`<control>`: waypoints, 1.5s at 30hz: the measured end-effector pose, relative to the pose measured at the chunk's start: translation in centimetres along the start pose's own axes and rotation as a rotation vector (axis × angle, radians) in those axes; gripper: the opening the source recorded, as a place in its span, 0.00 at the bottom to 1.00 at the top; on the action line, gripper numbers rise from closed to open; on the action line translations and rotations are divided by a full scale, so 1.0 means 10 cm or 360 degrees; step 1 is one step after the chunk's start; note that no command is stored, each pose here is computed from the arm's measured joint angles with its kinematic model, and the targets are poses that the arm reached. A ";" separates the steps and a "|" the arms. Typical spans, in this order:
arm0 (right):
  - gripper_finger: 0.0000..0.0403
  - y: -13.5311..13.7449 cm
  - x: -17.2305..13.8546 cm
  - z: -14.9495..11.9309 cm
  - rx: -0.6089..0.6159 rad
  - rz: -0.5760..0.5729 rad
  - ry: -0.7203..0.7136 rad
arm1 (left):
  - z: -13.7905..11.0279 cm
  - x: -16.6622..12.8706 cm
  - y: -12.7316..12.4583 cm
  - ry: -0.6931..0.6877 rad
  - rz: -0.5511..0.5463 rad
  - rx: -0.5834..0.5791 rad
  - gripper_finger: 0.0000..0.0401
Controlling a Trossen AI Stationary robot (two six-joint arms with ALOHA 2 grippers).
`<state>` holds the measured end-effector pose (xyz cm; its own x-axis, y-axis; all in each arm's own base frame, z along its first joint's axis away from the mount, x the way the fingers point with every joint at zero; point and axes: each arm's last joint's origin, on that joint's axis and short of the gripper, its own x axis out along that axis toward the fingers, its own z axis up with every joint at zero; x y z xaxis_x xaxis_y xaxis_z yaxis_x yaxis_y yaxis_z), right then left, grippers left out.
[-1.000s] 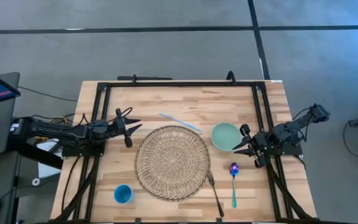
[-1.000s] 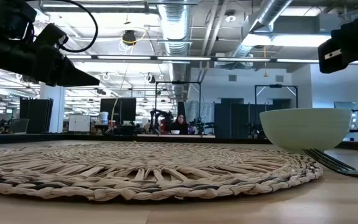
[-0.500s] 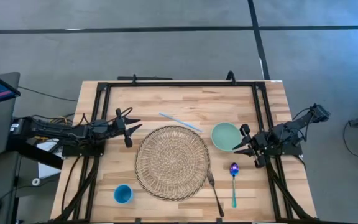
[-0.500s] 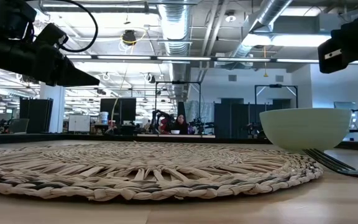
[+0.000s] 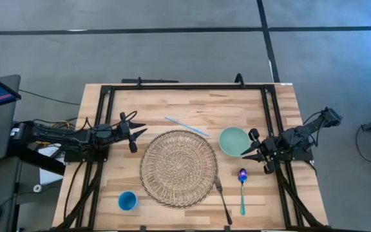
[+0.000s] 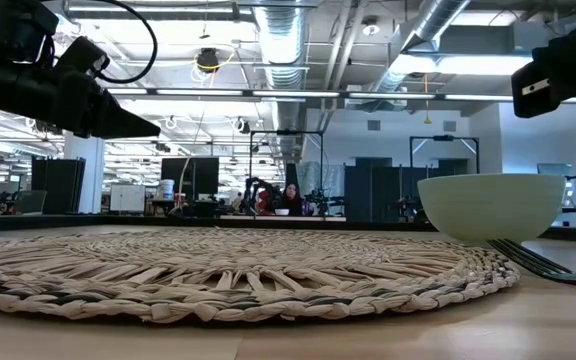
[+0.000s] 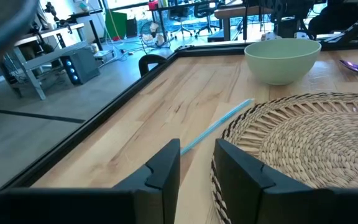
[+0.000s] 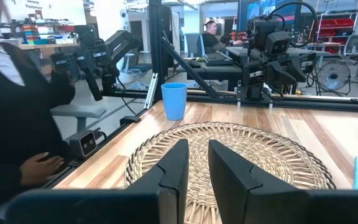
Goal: Pick & Place Utensil
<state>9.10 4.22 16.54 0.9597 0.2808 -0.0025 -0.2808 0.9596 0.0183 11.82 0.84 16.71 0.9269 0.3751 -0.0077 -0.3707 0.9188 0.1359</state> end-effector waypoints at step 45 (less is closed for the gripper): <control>0.14 0.00 0.00 0.00 0.0000 0.0000 0.0000 | 1.15 0.29 -0.19 -0.0220 -0.0593 -0.0216 0.25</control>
<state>9.10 4.23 16.53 0.9597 0.2810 -0.0027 -0.2809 0.9596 0.0182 15.84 -1.23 27.81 0.9947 0.0026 0.1028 -0.0044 0.9998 0.0172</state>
